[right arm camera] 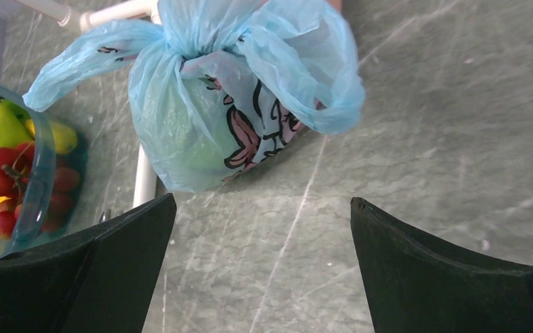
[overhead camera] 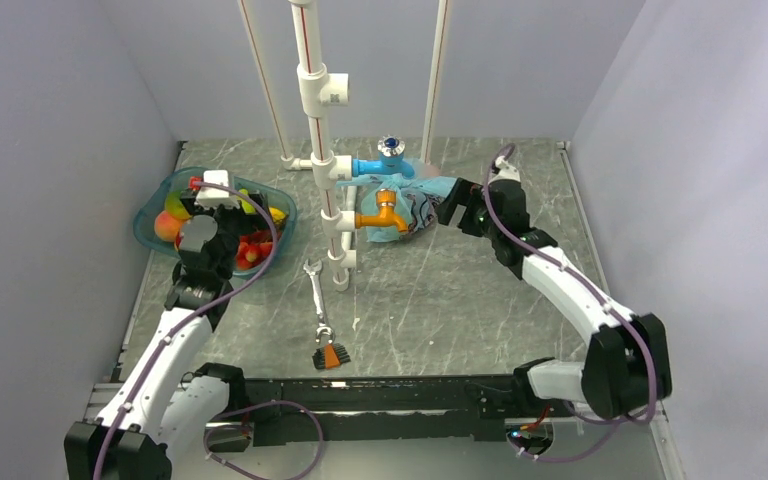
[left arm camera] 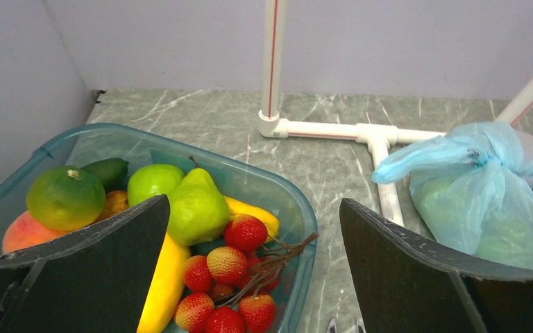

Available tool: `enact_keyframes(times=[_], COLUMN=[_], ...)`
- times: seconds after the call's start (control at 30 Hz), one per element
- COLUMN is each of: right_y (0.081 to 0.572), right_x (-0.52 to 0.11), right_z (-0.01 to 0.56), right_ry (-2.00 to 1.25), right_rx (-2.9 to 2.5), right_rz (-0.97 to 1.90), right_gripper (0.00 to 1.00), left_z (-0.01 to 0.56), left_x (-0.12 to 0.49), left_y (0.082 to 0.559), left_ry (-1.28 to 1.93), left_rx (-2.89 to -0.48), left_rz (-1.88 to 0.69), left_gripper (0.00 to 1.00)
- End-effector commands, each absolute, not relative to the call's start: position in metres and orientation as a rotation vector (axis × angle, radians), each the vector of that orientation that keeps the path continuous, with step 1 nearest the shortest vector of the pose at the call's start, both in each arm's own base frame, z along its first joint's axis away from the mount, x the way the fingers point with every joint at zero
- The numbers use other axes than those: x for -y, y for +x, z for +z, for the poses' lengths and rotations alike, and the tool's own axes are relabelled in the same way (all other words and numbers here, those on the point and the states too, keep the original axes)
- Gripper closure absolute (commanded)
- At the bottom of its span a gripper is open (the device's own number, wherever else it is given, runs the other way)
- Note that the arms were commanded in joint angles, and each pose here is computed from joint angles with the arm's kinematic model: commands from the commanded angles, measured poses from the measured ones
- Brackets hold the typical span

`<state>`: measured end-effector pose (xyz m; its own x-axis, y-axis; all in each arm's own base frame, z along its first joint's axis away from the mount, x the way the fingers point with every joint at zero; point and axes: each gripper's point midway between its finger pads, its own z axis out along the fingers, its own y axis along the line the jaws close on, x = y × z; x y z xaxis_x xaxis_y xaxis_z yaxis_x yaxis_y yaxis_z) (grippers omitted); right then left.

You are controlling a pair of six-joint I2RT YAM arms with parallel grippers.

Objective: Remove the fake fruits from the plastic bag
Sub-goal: Move the plastic bag to the center of the board.

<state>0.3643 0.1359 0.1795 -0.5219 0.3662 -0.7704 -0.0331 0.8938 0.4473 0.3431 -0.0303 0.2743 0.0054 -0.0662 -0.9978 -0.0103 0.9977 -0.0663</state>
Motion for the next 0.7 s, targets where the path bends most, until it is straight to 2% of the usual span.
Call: enact_keyframes(times=[0.0,0.3,0.67], right_y=[0.389,0.402,0.436], right_x=[-0.162,-0.211,-0.256], right_z=[0.205,0.198,0.159], right_ry=[0.24,0.187,0.121], right_rx=[-2.01,-1.969,-2.063], right_rz=[0.657,0.879,0.773], right_gripper=[0.0,0.0,0.01], left_z=[0.293,0.293,0.289], left_x=[0.047,0.049,0.048], left_y=[0.346,0.346,0.348], left_ry=[0.04,0.07,0.072], left_rx=[-1.533,-1.546,-1.562], left_rz=[-0.095,-0.094,-0.081], left_gripper=[0.01,0.01,0.01])
